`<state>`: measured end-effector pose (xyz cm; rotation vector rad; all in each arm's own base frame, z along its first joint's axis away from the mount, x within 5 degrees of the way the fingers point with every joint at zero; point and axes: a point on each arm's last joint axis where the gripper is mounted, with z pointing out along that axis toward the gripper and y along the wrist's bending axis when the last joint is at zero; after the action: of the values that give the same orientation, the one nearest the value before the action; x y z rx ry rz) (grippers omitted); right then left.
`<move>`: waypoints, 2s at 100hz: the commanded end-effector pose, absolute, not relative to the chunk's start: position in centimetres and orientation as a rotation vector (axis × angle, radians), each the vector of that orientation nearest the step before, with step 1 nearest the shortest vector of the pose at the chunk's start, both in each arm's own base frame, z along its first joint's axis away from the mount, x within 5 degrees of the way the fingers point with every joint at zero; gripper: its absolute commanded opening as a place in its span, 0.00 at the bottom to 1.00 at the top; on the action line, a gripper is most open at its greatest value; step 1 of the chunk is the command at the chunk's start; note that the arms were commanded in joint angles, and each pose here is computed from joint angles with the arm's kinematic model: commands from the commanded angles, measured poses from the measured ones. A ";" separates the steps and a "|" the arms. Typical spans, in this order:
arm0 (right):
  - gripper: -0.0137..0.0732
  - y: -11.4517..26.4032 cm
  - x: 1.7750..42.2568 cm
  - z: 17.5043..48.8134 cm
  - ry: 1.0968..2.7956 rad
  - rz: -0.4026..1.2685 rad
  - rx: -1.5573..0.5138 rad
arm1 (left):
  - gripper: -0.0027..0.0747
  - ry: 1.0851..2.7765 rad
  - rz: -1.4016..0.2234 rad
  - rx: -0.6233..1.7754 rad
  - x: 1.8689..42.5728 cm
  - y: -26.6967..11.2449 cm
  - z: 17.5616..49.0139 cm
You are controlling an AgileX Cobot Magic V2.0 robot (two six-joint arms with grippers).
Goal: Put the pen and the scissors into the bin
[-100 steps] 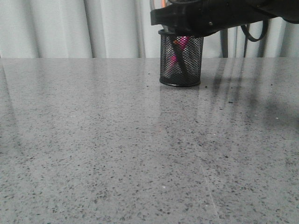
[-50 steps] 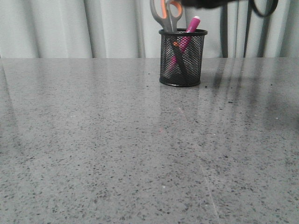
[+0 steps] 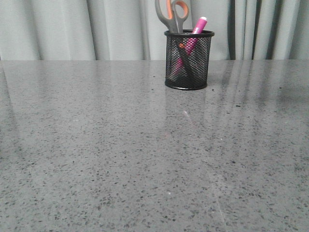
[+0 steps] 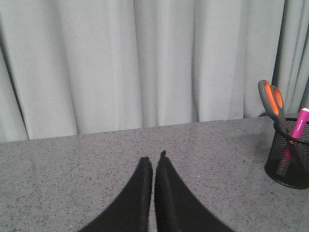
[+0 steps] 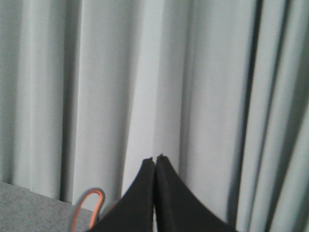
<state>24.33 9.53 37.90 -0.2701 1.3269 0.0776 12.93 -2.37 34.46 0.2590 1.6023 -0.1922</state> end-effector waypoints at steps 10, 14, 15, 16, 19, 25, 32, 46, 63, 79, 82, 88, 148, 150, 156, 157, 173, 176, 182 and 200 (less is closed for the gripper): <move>0.07 5.4 19.4 37.8 1.234 -0.010 -0.193 | 0.01 1.574 -0.188 0.230 12.5 -2.2 34.9; 0.07 4.7 18.0 37.0 1.235 -0.020 -0.185 | 0.01 1.579 -0.181 0.219 12.4 -2.1 34.5; 0.07 4.7 18.0 37.0 1.235 -0.019 -0.186 | 0.01 1.576 -0.181 0.219 12.3 -2.1 34.5; 0.07 4.5 17.7 36.7 1.236 -0.021 -0.185 | 0.01 1.578 -0.178 0.215 12.3 -2.1 34.4; 0.07 4.1 16.9 36.1 1.239 -0.025 -0.183 | 0.01 1.576 -0.173 0.210 12.0 -2.0 34.1; 0.07 3.5 15.2 34.9 1.237 -0.022 -0.178 | 0.01 1.575 -0.159 0.199 11.5 -1.9 33.4; 0.07 2.9 13.5 33.5 1.237 -0.017 -0.178 | 0.01 1.563 -0.133 0.180 10.7 -1.7 32.6; 0.07 2.0 10.7 30.9 1.242 0.003 -0.175 | 0.01 1.521 -0.095 0.108 8.8 -1.2 30.7; 0.07 1.1 8.4 28.3 1.211 0.014 -0.156 | 0.01 1.464 -0.109 0.037 6.7 -1.0 28.1; 0.07 0.5 7.3 27.0 1.216 0.074 -0.083 | 0.01 1.415 -0.136 -0.001 5.4 -0.9 26.2; 0.07 0.5 7.1 26.9 1.209 0.075 -0.082 | 0.01 1.405 -0.142 -0.005 5.3 -0.9 26.0; 0.07 0.5 7.0 26.7 1.211 0.079 -0.085 | 0.01 1.383 -0.147 -0.007 4.9 -0.9 26.0; 0.07 0.5 7.0 26.4 1.222 0.082 -0.091 | 0.01 1.379 -0.150 -0.005 4.9 -1.0 26.0; 0.07 0.5 7.0 26.4 1.222 0.082 -0.091 | 0.01 1.379 -0.150 -0.005 4.9 -1.0 26.0; 0.07 0.5 7.0 26.4 1.222 0.082 -0.091 | 0.01 1.379 -0.150 -0.005 4.9 -1.0 26.0; 0.07 0.5 7.0 26.4 1.222 0.082 -0.091 | 0.01 1.379 -0.150 -0.005 4.9 -1.0 26.0; 0.07 0.5 7.0 26.4 1.222 0.082 -0.091 | 0.01 1.379 -0.150 -0.005 4.9 -1.0 26.0; 0.07 0.5 7.0 26.4 1.222 0.082 -0.091 | 0.01 1.379 -0.150 -0.005 4.9 -1.0 26.0; 0.07 0.5 7.0 26.4 1.222 0.082 -0.091 | 0.01 1.379 -0.150 -0.005 4.9 -1.0 26.0; 0.07 0.5 7.0 26.4 1.222 0.082 -0.091 | 0.01 1.379 -0.150 -0.005 4.9 -1.0 26.0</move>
<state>7.10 0.80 25.17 -0.1107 1.2925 0.1206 4.95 -1.02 25.16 0.0114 1.3962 -0.1417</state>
